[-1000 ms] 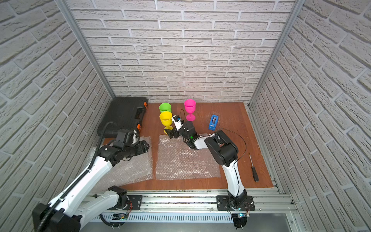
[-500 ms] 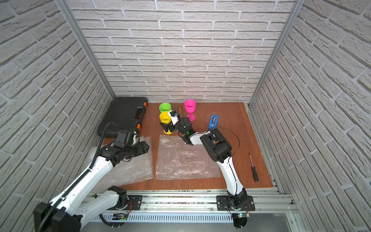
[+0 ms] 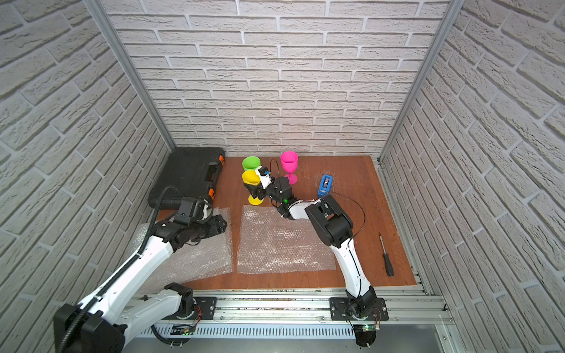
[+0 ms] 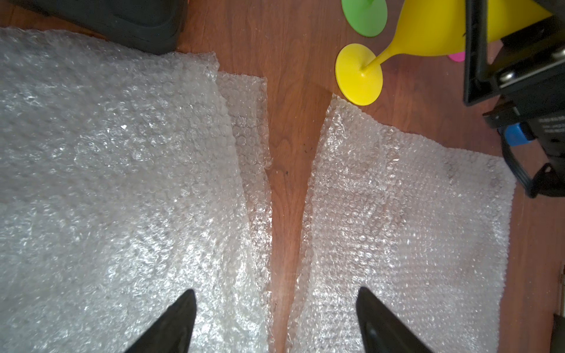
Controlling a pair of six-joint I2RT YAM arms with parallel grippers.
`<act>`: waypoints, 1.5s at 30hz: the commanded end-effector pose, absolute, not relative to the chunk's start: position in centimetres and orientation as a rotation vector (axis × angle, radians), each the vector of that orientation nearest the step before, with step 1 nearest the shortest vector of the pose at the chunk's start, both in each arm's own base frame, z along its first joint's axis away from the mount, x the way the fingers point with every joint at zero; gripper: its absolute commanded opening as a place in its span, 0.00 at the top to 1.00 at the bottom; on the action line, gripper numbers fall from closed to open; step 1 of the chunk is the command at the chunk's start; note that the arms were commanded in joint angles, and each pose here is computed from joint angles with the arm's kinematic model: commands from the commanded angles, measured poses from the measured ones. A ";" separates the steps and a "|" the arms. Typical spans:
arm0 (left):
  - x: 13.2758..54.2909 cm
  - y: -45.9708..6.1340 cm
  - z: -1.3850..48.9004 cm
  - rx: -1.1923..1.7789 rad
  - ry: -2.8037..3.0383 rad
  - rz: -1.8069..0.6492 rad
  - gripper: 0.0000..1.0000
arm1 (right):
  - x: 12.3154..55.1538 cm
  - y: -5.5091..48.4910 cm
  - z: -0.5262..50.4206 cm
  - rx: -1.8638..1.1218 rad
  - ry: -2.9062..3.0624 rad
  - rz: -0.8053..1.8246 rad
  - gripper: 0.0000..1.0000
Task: Wrap wine glasses in bubble wrap
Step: Pick up the wine glass at the center of the board, then place the wine glass on the bubble wrap.
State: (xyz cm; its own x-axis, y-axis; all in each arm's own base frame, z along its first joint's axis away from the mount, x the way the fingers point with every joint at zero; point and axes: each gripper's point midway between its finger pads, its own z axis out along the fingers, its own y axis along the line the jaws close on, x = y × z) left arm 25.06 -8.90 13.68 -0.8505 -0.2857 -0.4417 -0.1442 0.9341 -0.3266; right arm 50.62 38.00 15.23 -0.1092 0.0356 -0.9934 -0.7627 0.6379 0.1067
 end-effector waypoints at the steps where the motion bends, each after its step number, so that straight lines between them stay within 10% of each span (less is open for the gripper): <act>1: 25.6 -9.2 14.4 -0.285 2.571 -0.406 0.19 | 49.9 37.6 20.3 -0.623 1.455 0.770 0.22; 17: 26.6 -14.9 9.3 -0.162 2.728 -0.613 0.23 | 44.5 33.9 27.3 -0.608 1.554 0.741 0.22; 45: 25.9 -23.4 5.0 -0.039 2.854 -0.706 0.38 | 30.6 26.2 20.7 -0.242 2.472 0.905 0.28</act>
State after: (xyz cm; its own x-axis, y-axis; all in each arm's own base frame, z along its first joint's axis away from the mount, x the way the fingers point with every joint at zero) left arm 25.58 -23.68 3.96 -0.9867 -0.0466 -0.1560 0.0299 0.8900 -0.4550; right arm 32.01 25.81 21.32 -0.7722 -0.0311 -0.6346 -0.4220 0.7717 0.4758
